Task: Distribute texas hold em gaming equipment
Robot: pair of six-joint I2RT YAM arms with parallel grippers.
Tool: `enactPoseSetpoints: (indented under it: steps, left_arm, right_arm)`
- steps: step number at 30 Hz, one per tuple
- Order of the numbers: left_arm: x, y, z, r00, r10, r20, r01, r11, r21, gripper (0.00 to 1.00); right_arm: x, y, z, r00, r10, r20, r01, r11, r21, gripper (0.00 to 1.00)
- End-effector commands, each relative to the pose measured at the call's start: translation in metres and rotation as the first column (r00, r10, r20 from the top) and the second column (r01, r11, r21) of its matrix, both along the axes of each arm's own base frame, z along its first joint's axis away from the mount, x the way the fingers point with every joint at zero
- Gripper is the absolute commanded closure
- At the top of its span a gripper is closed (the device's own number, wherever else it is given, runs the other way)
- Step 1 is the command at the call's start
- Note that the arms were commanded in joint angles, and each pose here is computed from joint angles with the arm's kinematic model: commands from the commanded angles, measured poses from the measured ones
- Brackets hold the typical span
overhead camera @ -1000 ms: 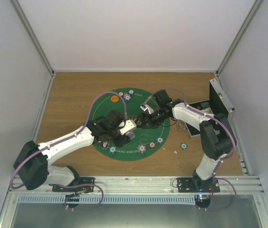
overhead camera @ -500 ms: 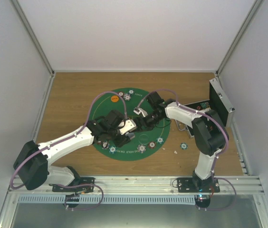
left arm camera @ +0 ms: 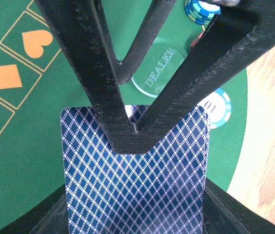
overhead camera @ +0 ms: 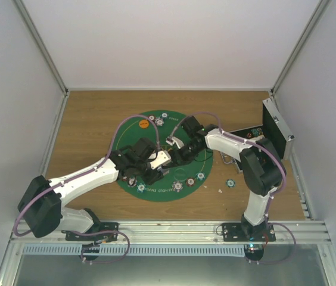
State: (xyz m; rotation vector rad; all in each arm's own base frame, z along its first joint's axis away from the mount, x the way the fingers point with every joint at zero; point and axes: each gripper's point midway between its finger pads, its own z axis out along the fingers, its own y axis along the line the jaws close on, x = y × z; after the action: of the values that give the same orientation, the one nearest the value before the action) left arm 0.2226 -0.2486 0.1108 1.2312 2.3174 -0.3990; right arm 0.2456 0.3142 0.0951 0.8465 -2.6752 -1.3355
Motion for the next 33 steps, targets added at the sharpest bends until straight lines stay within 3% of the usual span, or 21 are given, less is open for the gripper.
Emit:
enactPoseSetpoints:
  steps: [1,12,22,33]
  left_arm:
    - [0.006,-0.004,0.004,1.000,-0.008,0.017,0.008,1.000,-0.025,0.43]
    - [0.006,-0.003,0.005,1.000,-0.009,0.020,0.010,1.000,-0.022,0.43]
    - [0.008,-0.003,0.002,1.000,-0.004,0.019,0.005,1.000,-0.005,0.43]
    - [0.009,-0.003,0.004,1.000,-0.008,0.025,0.008,1.000,-0.009,0.43]
  right_arm:
    - [0.011,-0.004,-0.002,0.996,-0.015,0.087,0.021,0.998,-0.066,0.31]
    - [0.020,-0.019,0.007,0.994,-0.045,0.096,0.050,0.998,-0.044,0.34]
    - [0.002,0.003,0.032,0.999,0.036,0.026,-0.040,0.990,0.136,0.43]
    - [0.002,0.015,0.013,0.998,0.056,0.022,-0.057,0.996,0.062,0.48]
